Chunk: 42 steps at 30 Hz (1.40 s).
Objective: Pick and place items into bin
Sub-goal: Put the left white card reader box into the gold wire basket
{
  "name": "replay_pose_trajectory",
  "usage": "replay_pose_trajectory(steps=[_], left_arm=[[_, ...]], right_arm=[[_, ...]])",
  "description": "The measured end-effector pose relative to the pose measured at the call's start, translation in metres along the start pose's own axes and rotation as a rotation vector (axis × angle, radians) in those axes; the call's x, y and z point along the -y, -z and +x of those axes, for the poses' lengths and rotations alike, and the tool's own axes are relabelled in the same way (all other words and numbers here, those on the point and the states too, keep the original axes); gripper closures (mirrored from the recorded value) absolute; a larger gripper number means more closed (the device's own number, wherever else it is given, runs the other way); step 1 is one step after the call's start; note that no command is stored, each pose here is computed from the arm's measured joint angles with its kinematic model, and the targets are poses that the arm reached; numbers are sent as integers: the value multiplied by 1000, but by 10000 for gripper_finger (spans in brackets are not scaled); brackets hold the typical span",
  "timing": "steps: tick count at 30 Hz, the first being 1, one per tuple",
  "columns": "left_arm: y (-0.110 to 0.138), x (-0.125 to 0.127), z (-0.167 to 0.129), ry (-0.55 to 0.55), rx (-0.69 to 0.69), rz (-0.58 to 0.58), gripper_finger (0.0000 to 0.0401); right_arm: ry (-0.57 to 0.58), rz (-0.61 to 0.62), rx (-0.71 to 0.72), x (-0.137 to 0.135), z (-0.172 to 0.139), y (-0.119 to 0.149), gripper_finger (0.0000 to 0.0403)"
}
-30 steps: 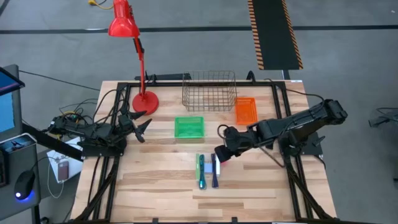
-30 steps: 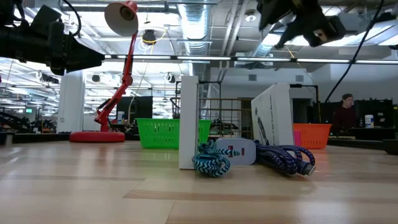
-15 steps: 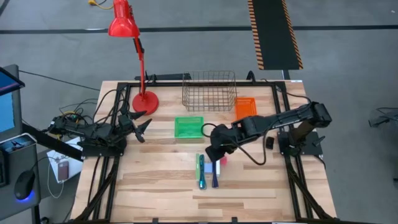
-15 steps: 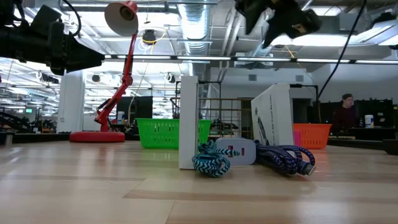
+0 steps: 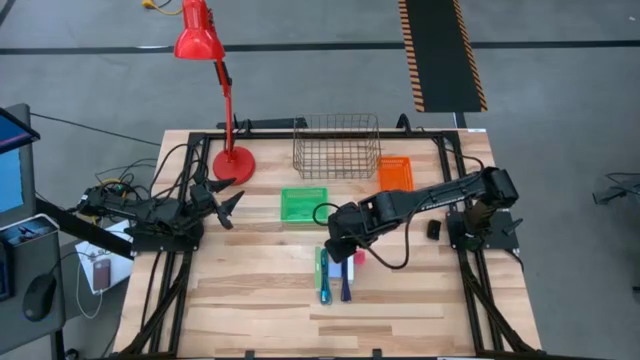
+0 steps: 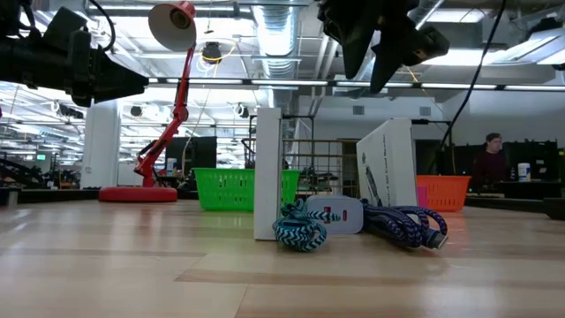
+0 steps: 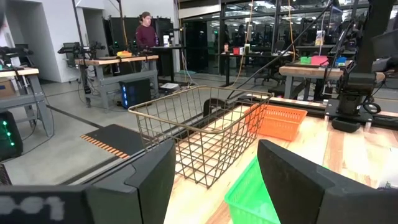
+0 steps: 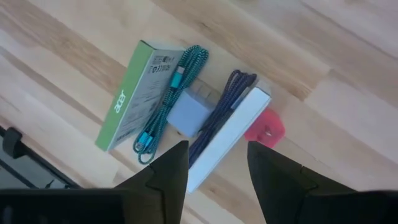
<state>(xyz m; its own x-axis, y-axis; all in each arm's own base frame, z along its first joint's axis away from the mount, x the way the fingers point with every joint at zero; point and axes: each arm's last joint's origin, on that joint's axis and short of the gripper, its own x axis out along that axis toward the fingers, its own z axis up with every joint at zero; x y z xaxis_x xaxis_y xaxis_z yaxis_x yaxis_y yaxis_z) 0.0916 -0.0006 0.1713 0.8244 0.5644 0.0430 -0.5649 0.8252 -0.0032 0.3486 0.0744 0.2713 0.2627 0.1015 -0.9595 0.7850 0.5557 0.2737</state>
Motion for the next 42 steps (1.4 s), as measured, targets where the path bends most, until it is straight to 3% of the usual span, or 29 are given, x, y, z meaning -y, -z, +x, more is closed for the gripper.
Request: replay_pose_trajectory(steps=[28, 42], left_arm=[[0, 0, 0, 0, 0, 0, 184], [0, 0, 0, 0, 0, 0, 184]], right_arm=[[1, -53, 18, 0, -1, -1, 243], [-201, -56, 111, -19, -3, -11, 243]])
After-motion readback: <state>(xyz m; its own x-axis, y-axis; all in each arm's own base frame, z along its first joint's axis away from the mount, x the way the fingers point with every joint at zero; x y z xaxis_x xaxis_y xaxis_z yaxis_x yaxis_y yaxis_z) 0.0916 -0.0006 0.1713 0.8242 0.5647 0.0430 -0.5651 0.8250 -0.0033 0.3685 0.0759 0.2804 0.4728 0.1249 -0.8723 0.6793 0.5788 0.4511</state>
